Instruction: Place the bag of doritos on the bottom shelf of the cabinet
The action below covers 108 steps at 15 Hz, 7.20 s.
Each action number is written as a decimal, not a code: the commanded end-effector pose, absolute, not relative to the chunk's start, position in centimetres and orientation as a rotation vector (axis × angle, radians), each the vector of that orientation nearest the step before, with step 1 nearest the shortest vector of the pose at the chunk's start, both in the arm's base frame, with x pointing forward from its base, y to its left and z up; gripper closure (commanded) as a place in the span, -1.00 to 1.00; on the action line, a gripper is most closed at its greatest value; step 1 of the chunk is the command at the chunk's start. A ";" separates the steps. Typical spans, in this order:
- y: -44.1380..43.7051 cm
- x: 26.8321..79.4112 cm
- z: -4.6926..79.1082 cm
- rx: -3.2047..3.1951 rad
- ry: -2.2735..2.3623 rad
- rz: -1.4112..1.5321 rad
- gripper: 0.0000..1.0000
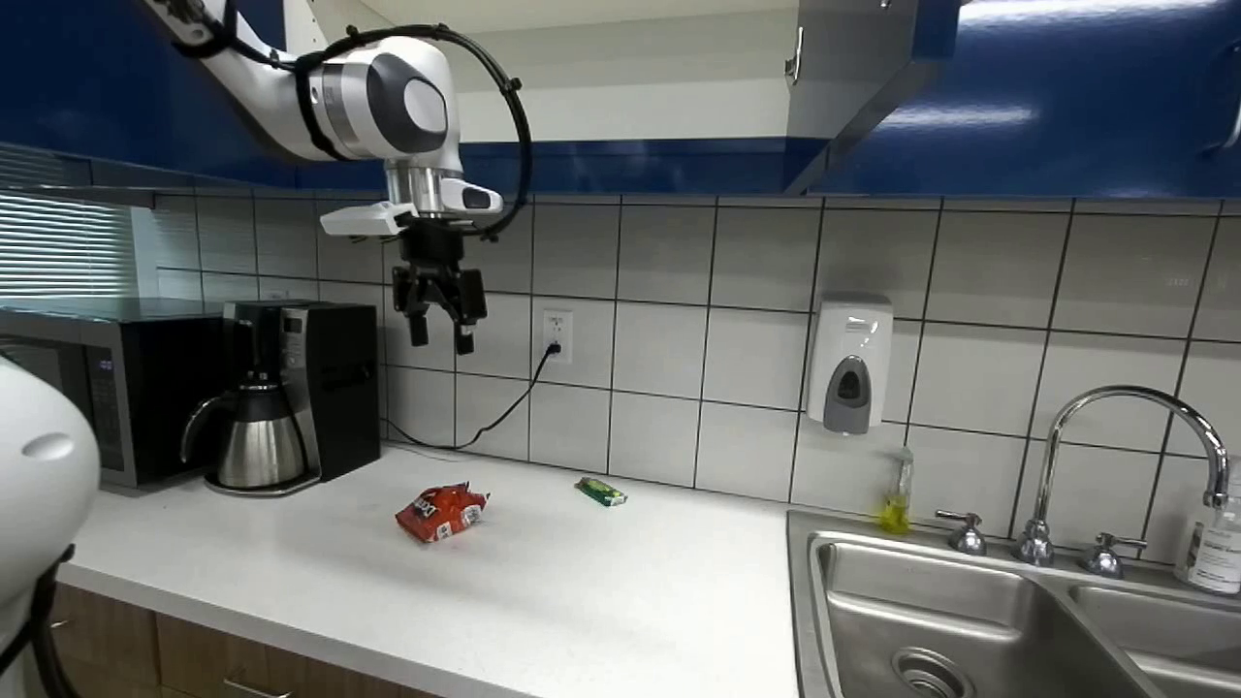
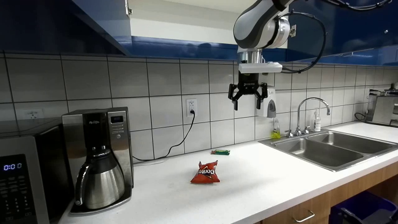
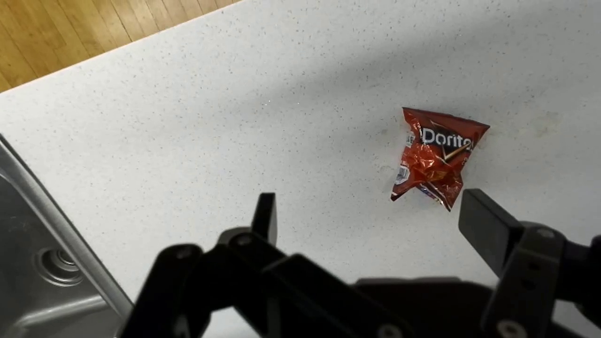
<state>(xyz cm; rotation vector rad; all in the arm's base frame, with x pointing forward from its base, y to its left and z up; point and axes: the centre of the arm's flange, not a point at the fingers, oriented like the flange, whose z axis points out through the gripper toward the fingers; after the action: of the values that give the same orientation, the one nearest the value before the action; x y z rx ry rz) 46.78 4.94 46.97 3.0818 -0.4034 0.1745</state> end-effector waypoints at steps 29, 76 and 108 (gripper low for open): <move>12.9 57.1 25.8 3.130 0.044 0.031 -1.00; 14.2 64.4 18.3 3.114 0.073 0.038 0.98; 15.6 53.7 31.4 3.132 -0.001 0.087 0.99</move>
<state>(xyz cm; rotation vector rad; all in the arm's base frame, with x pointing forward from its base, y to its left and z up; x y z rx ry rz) 58.19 15.09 28.83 3.1236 0.0429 0.1292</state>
